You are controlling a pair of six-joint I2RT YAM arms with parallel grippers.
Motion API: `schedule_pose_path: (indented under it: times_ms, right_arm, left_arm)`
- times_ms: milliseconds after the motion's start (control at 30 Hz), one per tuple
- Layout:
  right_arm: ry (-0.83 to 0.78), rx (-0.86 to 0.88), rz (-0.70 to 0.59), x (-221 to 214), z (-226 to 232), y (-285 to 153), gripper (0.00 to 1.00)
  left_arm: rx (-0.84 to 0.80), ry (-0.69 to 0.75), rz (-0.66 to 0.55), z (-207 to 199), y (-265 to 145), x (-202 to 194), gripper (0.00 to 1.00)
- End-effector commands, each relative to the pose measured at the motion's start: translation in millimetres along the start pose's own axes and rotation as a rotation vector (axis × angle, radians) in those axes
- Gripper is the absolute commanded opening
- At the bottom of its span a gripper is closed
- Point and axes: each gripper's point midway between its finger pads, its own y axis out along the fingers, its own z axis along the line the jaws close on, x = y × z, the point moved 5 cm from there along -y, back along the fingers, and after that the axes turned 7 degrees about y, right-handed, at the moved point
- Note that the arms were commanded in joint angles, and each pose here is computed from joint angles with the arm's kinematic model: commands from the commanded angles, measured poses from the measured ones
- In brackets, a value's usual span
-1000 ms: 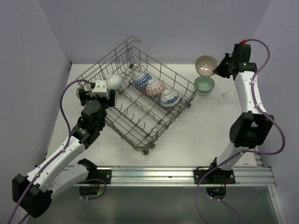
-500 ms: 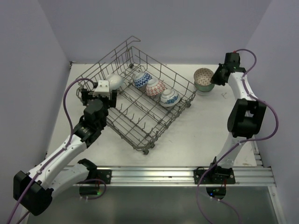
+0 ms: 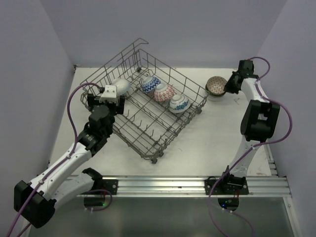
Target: Unload the bowls from the dish rack
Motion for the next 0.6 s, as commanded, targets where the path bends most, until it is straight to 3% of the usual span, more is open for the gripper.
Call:
schedule_pose_path:
  times_ms: [0,67,167,367,400,567]
  right_arm:
    - [-0.012,0.064,-0.064,14.1,13.7,-3.3,0.00]
    - [-0.013,0.060,-0.056,11.9,12.4,-0.7,0.00]
    - [-0.011,0.056,-0.044,11.1,11.3,2.1,0.09]
    - [-0.013,0.082,-0.044,16.1,18.3,-8.8,0.40]
    - [-0.012,0.093,-0.052,18.7,20.8,-13.8,0.51]
    - [-0.018,0.098,-0.070,27.5,26.3,-33.5,0.60]
  left_arm:
    - [-0.003,-0.057,-0.058,1.0,0.0,20.2,1.00]
    - [-0.005,-0.056,-0.057,1.0,-0.1,19.6,1.00]
    - [-0.011,-0.052,-0.057,-0.4,0.3,19.3,1.00]
    - [-0.027,-0.048,-0.059,-2.3,0.0,19.7,1.00]
    - [-0.025,-0.050,-0.060,-1.5,-0.1,20.5,1.00]
    - [-0.025,-0.049,-0.066,-0.6,-1.4,21.1,1.00]
